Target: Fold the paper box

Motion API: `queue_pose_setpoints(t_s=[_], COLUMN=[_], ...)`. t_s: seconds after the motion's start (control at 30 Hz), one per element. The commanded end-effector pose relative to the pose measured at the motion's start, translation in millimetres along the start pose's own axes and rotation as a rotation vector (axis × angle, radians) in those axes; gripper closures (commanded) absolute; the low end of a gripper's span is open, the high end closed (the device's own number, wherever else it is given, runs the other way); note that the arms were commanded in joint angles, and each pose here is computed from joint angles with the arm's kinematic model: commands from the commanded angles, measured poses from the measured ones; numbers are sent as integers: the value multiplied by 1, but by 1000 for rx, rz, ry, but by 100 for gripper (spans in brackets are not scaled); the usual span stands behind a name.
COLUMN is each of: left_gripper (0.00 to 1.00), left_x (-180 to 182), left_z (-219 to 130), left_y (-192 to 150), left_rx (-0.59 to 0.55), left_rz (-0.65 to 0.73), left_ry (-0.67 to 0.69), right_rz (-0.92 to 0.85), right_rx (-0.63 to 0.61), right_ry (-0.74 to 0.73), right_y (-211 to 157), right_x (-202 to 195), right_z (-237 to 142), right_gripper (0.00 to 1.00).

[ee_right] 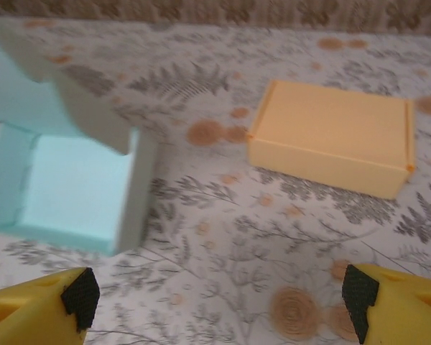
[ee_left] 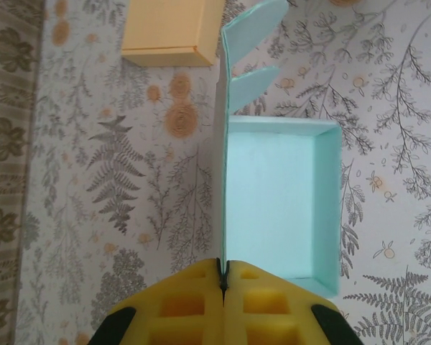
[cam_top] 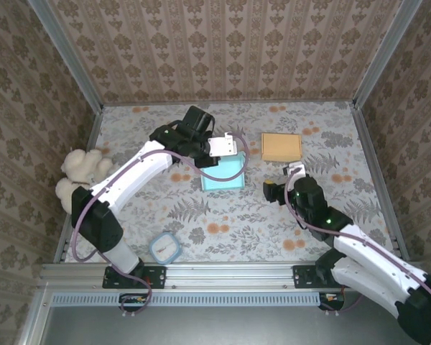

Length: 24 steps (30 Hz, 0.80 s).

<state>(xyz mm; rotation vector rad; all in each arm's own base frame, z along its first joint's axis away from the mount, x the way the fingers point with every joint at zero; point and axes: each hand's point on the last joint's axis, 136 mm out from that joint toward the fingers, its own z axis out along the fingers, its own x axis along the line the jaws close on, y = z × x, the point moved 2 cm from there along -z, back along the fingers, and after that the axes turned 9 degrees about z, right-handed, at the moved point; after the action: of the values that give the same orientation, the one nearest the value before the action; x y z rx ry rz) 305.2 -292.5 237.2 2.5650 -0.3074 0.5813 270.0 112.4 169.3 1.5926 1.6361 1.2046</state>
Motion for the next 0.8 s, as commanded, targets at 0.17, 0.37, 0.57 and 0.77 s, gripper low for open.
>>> queue_pose_setpoints(t_s=[0.17,0.37,0.57,0.77], left_gripper=[100,100,100,100], left_x=[-16,-25,-32,-37], left_z=[-6,-2,-4,-12], left_y=[7,7,12,21], left_rx=[-56,-87,-117,-172], left_rz=[128,193,215,250], left_ry=[-85,-77,-89,-92], right_rz=[-330,-503,-601,-674], right_rx=[-181,-196,-168,-145], right_ry=[296,463,635,729], right_y=[35,38,22,16], right_x=[48,60,66,73], right_z=[19,31,34,35], right_gripper=[18,32,38,43])
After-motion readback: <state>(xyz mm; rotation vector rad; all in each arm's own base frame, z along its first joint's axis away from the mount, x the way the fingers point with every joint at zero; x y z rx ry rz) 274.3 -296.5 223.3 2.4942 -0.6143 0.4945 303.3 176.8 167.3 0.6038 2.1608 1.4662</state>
